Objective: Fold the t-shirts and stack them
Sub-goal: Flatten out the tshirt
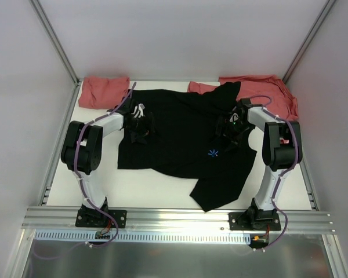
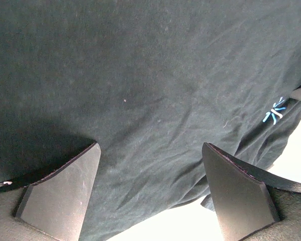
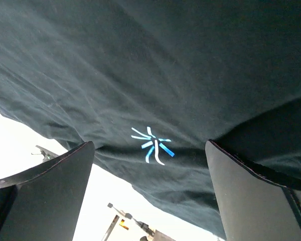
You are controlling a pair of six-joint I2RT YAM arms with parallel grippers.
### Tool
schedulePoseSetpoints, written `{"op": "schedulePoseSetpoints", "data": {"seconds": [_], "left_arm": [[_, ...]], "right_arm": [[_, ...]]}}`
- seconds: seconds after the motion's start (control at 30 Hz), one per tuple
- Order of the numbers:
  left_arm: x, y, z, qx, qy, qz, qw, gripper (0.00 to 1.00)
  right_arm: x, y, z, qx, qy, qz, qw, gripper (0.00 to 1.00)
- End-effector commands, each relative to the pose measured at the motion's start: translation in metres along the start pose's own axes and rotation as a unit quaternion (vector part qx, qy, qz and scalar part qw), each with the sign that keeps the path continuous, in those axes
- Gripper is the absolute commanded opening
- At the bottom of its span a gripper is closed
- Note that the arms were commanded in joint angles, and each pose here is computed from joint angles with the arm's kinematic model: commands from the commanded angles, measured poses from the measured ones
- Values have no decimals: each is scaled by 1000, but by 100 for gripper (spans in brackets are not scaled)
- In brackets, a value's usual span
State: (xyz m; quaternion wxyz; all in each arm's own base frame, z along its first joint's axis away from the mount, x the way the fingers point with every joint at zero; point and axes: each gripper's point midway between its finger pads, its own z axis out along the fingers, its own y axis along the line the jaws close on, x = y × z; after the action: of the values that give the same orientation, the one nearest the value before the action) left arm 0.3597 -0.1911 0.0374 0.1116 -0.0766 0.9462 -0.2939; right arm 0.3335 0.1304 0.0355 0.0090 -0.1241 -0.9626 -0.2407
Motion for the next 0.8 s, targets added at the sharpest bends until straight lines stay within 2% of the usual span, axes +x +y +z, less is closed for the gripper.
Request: {"op": "schedulePoseSetpoints", "data": {"seconds": [0.0, 0.23, 0.53, 0.63, 0.7, 0.73, 0.77], "left_arm": [[37, 7, -10, -12, 33, -29, 999, 86], [88, 32, -28, -47, 55, -56, 996, 85], [114, 38, -65, -76, 44, -43, 995, 85], [101, 31, -80, -80, 8, -30, 996, 85], [81, 12, -98, -65, -42, -12, 997, 85], [56, -2, -112, -60, -88, -1, 994, 85], [41, -14, -126, -53, -122, 8, 991, 86]], "right_arm": [[31, -13, -7, 26, 20, -13, 999, 100], [78, -30, -12, 31, 34, -9, 999, 100], [131, -51, -12, 33, 48, 3, 998, 99], [122, -39, -28, 22, 10, -11, 1000, 99], [108, -27, -49, 21, -26, -27, 999, 100], [83, -7, -72, 13, -70, -52, 996, 100], [77, 0, -85, 18, -79, -57, 995, 100]]}}
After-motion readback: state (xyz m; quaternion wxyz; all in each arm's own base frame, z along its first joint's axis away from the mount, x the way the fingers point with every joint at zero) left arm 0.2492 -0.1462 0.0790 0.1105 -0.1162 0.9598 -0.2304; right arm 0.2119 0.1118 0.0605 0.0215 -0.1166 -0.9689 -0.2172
